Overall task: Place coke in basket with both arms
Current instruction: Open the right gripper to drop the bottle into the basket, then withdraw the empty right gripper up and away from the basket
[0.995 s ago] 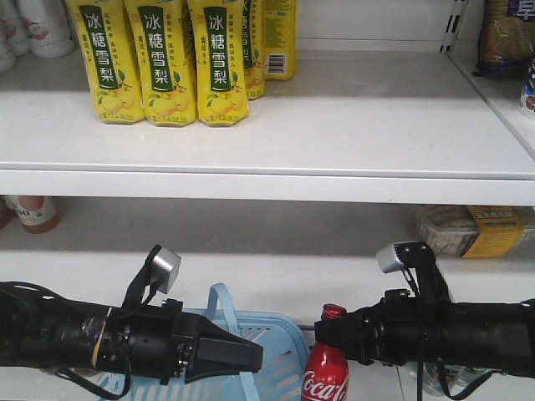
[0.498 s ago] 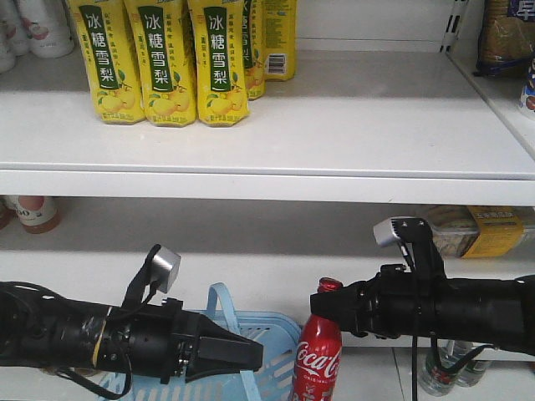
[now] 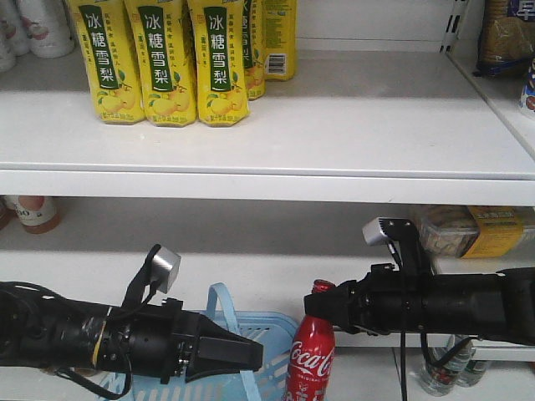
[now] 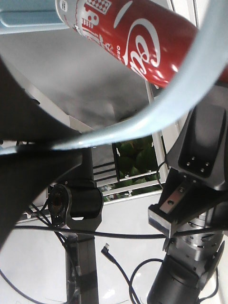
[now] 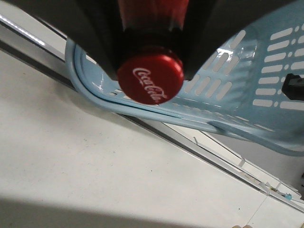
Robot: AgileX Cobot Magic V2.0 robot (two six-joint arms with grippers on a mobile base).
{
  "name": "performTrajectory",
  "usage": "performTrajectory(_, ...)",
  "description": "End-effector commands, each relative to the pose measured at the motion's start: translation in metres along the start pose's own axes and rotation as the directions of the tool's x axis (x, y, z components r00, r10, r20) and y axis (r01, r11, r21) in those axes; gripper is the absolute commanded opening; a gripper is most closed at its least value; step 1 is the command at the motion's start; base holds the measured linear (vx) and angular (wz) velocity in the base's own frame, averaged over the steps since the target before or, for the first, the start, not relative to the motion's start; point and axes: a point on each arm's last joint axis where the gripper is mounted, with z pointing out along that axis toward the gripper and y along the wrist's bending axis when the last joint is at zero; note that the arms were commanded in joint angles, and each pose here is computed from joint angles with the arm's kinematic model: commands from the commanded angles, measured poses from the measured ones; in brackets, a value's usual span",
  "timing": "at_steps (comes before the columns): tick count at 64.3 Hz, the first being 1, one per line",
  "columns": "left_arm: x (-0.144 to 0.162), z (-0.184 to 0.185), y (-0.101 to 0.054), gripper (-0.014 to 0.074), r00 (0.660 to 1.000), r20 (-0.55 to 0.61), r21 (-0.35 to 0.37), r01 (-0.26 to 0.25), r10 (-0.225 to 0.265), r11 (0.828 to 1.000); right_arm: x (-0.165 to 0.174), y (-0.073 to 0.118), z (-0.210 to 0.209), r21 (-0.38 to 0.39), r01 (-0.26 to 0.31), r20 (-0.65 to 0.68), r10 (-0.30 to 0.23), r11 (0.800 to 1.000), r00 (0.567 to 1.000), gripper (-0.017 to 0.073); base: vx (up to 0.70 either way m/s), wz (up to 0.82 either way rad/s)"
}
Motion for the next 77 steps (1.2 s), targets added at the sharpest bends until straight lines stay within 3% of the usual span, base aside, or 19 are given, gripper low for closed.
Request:
performTrajectory(1, -0.001, -0.004, -0.032, -0.0006, 0.999, 0.003, 0.218, -0.048, 0.049, 0.975, -0.02, 0.016, -0.007, -0.118, -0.015, 0.115, 0.029, 0.993, 0.993, 0.0258, 0.0, 0.0)
performTrajectory(13, -0.001, -0.004, -0.032, -0.0006, 0.999, 0.003, 0.218, -0.048, 0.049, 0.975, -0.02, 0.019, -0.007, -0.143, 0.017, 0.121, 0.0, 0.99, 0.993, 0.0311, 0.0, 0.0)
performTrajectory(40, -0.001, -0.004, -0.032, -0.0006, 0.999, 0.003, 0.218, -0.048, 0.049, 0.975, -0.02, 0.022, -0.008, -0.174, 0.036, 0.126, -0.014, 0.984, 0.992, 0.0314, 0.0, 0.0)
performTrajectory(56, -0.001, -0.004, -0.032, -0.0006, 0.999, 0.003, 0.216, -0.048, 0.049, 0.975, -0.02, 0.035, -0.011, -0.315, 0.059, 0.134, -0.018, 0.947, 0.991, 0.0313, 0.0, 0.0)
performTrajectory(70, -0.001, -0.004, -0.032, -0.0006, 0.999, 0.003, 0.216, -0.048, 0.049, 0.975, -0.016, 0.036, -0.012, -0.32, 0.093, 0.097, -0.065, 0.943, 0.993, 0.0313, 0.0, 0.0)
performTrajectory(77, -0.001, -0.004, -0.032, -0.0006, 0.999, 0.003, 0.216, -0.048, 0.049, 0.975, -0.014, 0.04, -0.016, -0.324, 0.138, 0.077, -0.12, 0.936, 0.99, 0.0313, 0.0, 0.0)
